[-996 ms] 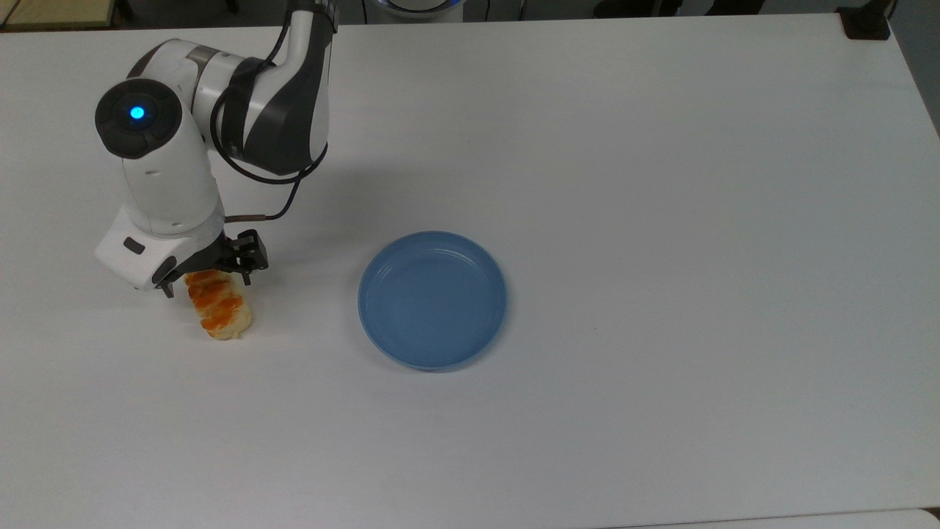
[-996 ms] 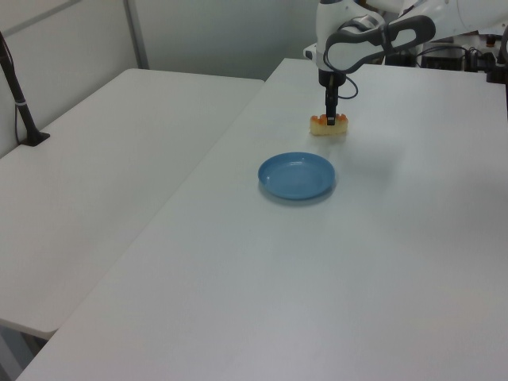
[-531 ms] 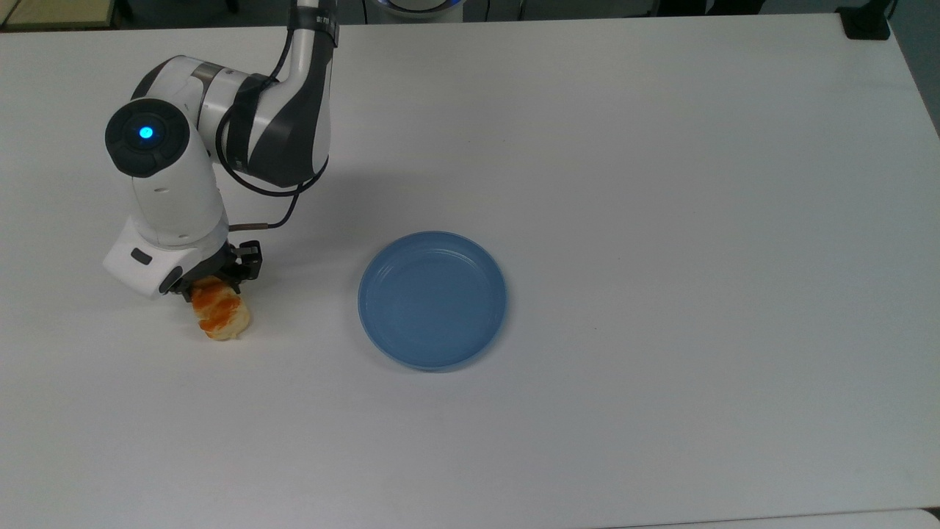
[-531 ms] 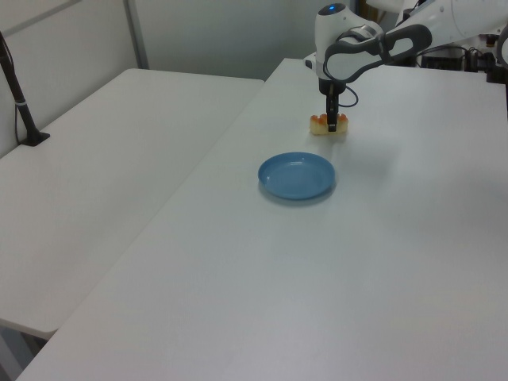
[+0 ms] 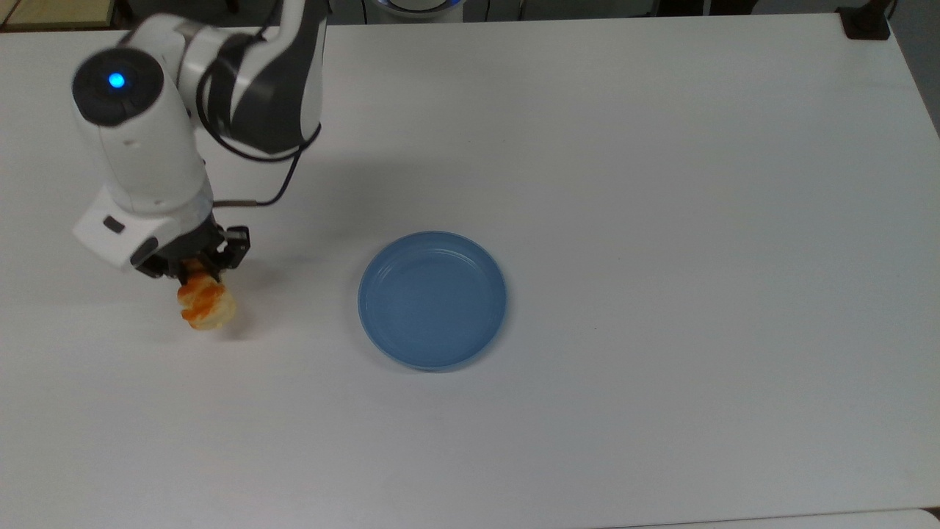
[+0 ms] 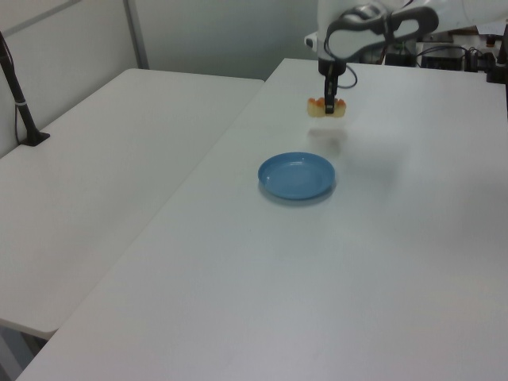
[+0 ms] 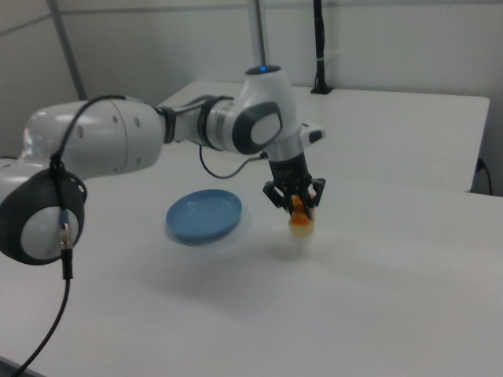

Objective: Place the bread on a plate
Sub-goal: 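Lift the bread roll and carry it over the blue plate, then lower the bread roll onto the plate and open the gripper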

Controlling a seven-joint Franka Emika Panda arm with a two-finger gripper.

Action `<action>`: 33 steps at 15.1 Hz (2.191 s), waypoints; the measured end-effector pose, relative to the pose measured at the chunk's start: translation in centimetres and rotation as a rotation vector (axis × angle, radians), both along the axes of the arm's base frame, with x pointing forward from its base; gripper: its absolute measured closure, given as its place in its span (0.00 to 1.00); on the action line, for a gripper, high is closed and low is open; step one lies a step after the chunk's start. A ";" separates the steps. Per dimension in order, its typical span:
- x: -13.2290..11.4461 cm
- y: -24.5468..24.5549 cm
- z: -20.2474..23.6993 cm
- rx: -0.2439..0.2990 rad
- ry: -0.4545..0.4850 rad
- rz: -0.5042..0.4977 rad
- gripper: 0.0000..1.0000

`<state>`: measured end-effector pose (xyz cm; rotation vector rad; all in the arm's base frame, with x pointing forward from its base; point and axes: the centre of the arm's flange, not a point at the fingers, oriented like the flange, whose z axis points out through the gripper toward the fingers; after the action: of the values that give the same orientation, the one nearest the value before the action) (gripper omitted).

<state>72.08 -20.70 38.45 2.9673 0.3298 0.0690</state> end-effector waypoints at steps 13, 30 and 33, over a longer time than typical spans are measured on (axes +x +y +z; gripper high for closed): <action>-4.1 13.7 13.6 0.122 -0.002 -0.179 0.64; -1.1 26.6 -0.3 0.120 0.028 -0.378 0.64; -0.6 26.5 -1.0 0.112 0.004 -0.411 0.61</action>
<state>71.51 5.83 37.47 3.0769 -0.2955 0.0333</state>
